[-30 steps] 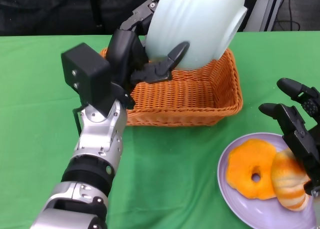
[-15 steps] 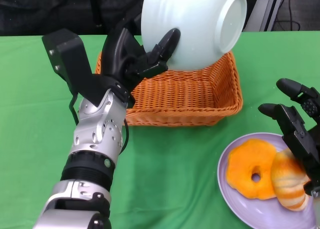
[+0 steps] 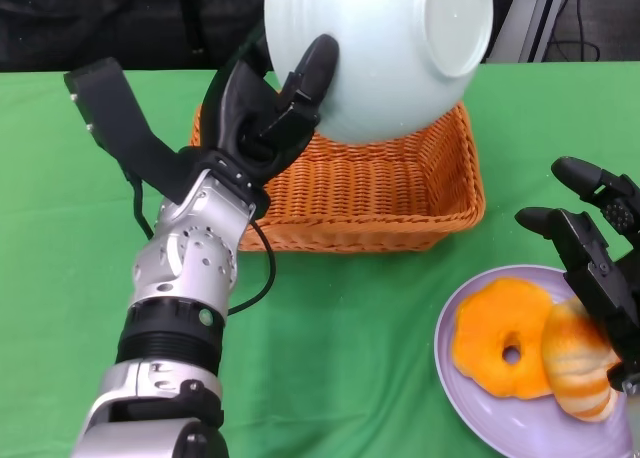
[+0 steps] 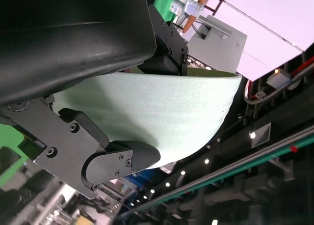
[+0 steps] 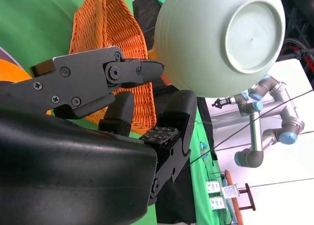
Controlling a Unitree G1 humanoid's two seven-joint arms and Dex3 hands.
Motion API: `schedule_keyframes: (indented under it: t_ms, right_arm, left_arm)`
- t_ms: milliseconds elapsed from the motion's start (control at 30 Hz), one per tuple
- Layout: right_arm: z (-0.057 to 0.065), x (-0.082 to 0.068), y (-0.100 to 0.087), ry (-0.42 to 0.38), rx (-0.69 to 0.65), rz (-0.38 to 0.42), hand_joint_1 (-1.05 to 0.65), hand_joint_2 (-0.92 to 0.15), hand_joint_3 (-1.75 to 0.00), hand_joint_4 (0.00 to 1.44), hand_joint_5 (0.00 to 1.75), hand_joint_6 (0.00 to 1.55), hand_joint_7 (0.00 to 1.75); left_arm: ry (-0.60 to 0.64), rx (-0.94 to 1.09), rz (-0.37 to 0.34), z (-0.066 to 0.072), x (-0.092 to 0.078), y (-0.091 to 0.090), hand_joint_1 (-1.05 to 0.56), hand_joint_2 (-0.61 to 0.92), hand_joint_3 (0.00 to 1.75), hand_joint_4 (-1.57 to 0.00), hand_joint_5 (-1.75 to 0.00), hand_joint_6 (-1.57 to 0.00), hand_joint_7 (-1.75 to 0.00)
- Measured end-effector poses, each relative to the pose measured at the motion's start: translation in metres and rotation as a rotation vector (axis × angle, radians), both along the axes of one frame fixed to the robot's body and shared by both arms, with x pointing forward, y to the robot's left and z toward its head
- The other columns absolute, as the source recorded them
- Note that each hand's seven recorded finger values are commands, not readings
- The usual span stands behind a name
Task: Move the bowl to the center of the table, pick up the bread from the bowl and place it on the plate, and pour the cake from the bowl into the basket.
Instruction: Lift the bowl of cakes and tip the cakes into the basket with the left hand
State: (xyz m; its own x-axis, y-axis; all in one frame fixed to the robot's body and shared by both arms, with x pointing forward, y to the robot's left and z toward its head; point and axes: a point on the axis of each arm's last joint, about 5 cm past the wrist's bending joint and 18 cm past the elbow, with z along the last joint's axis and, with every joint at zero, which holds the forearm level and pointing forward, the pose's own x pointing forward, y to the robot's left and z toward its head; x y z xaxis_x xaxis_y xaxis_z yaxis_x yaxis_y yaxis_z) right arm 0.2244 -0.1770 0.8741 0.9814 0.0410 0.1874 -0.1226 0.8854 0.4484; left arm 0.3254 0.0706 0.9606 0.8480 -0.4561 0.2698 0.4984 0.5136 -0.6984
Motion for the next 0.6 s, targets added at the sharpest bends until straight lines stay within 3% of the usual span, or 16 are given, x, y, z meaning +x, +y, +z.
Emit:
schedule_keyframes:
  t_ms: [100, 200, 333, 433, 600]
  right_arm:
    - [0.0001, 0.0000, -0.0001, -0.003, -0.001, -0.002, -0.17, -0.92, -0.34, 0.53, 1.22, 0.54, 0.69]
    - [-0.0009, -0.0004, -0.0003, -0.013, -0.003, 0.003, -0.11, -0.91, -0.46, 0.63, 1.26, 0.68, 0.80]
    - [-0.0041, -0.0010, -0.0018, -0.033, -0.017, 0.051, -0.09, -0.75, -0.76, 0.72, 1.35, 0.71, 1.07]
    - [-0.0056, -0.0015, -0.0038, -0.047, -0.029, 0.066, -0.08, -0.75, -0.77, 0.76, 1.42, 0.72, 1.17]
    - [-0.0084, -0.0018, -0.0048, -0.054, -0.037, 0.077, -0.09, -0.83, -0.68, 0.79, 1.47, 0.70, 1.27]
  left_arm:
    - [0.036, -0.040, -0.013, 0.0015, 0.0002, 0.0005, -0.12, 0.66, 1.05, -0.70, -1.75, -0.69, -1.63]
    - [0.058, -0.061, -0.021, 0.0027, 0.0002, 0.0005, -0.12, 0.69, 1.02, -0.69, -1.75, -0.68, -1.64]
    - [0.056, -0.065, -0.025, 0.0040, 0.0001, 0.0006, -0.12, 0.70, 1.00, -0.69, -1.75, -0.67, -1.65]
    - [0.059, -0.066, -0.029, 0.0042, 0.0001, 0.0006, -0.12, 0.71, 0.99, -0.70, -1.75, -0.67, -1.66]
    - [0.088, -0.093, -0.045, 0.0036, 0.0001, 0.0007, -0.13, 0.73, 0.94, -0.70, -1.75, -0.64, -1.72]
